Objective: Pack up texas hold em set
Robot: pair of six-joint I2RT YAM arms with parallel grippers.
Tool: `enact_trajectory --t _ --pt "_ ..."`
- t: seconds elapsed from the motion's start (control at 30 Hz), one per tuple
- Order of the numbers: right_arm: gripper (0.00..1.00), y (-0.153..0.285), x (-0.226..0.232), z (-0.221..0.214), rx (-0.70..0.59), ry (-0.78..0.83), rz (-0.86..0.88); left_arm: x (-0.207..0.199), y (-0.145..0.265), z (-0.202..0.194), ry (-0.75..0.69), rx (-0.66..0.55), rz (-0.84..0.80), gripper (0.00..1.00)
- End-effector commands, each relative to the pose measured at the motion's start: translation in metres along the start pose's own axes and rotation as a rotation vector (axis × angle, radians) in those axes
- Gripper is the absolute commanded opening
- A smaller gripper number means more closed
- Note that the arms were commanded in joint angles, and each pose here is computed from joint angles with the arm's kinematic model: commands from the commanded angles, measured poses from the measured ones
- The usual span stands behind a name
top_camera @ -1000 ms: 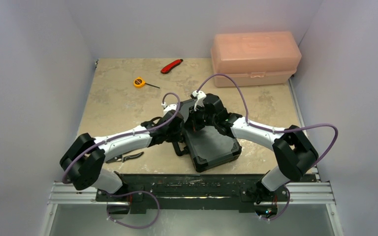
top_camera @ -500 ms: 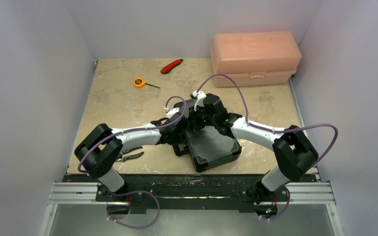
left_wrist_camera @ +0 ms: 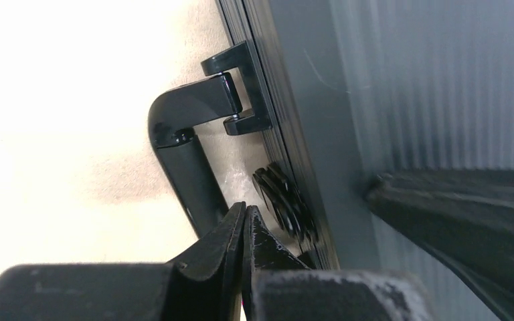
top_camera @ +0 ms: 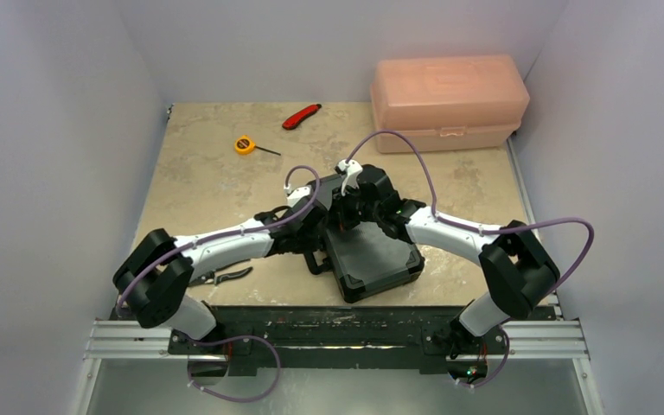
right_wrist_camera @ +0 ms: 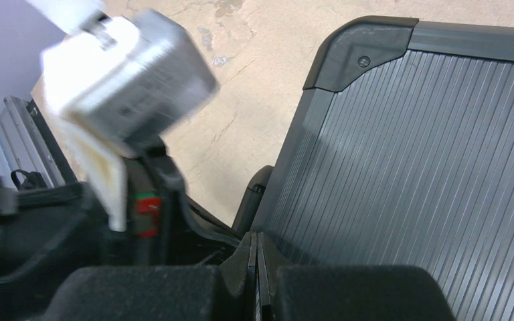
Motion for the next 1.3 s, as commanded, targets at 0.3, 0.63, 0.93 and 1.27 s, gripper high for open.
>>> enact_trajectory --t 0.3,0.63,0.93,1.27 --pt "0.00 0.030 -0.019 -0.052 0.164 -0.016 -0.129 0.020 0.062 0.027 0.005 -0.178 -0.022 0.09" --pt "0.36 0.070 0.008 0.006 -0.016 0.016 -0.117 0.046 0.106 0.034 -0.010 -0.288 -0.036 0.47" --pt "0.85 0.124 0.033 0.061 -0.208 0.071 -0.114 0.077 0.168 0.046 -0.034 -0.459 -0.089 0.78" --pt "0.99 0.187 0.046 0.110 -0.455 0.080 -0.186 0.107 0.233 0.062 -0.132 -0.595 -0.065 1.00"
Point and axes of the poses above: each gripper's point midway between its finger pads, its own y axis back along the fingers, its own x axis along the line the jaws close on, z = x × y, the point moved 3 cm from there along y, back along the fingers
